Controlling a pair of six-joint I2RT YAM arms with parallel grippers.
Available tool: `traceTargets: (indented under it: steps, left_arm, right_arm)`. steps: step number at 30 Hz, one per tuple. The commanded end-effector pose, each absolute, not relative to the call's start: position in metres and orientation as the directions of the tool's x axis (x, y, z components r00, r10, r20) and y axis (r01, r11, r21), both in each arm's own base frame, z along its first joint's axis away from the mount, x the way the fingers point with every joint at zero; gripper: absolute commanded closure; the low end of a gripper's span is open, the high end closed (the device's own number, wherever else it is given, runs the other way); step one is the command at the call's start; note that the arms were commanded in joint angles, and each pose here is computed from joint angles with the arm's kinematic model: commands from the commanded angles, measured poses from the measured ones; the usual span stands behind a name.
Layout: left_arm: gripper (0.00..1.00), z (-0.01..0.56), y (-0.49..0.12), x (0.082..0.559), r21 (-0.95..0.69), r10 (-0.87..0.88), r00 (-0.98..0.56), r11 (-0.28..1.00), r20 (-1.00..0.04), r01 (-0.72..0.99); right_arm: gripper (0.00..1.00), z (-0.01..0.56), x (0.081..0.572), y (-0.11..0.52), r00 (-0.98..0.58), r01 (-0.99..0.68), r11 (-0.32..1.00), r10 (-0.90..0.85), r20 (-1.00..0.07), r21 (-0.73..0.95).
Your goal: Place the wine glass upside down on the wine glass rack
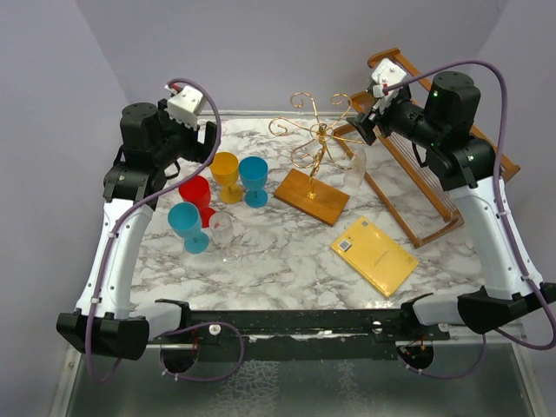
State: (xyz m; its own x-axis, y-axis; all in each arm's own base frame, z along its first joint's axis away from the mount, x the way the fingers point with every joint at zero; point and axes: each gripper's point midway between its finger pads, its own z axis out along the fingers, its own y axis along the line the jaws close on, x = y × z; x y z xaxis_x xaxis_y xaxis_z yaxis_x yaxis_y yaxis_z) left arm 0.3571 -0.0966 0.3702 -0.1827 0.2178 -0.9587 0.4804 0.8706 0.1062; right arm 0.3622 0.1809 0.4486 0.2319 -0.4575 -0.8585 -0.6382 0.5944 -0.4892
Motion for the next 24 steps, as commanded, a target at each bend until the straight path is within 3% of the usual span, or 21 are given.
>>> traceTargets:
  steps: [1,10,24]
  left_arm:
    - [0.20,0.364,-0.085,0.367,0.079,0.180,-0.219,0.912,-0.959,0.403]
    - [0.20,0.321,-0.066,0.393,0.068,0.190,-0.384,0.949,-0.903,0.309]
    - [0.22,0.232,-0.081,0.414,-0.035,0.257,-0.640,0.913,-0.724,0.406]
  right_arm:
    - [0.26,0.473,0.354,0.167,0.237,-0.578,0.663,-0.422,-0.875,-0.476]
    - [0.12,0.470,0.341,0.151,0.220,-0.597,0.657,-0.418,-0.881,-0.461]
    - [0.11,0.464,0.344,0.142,0.203,-0.584,0.662,-0.441,-0.874,-0.470]
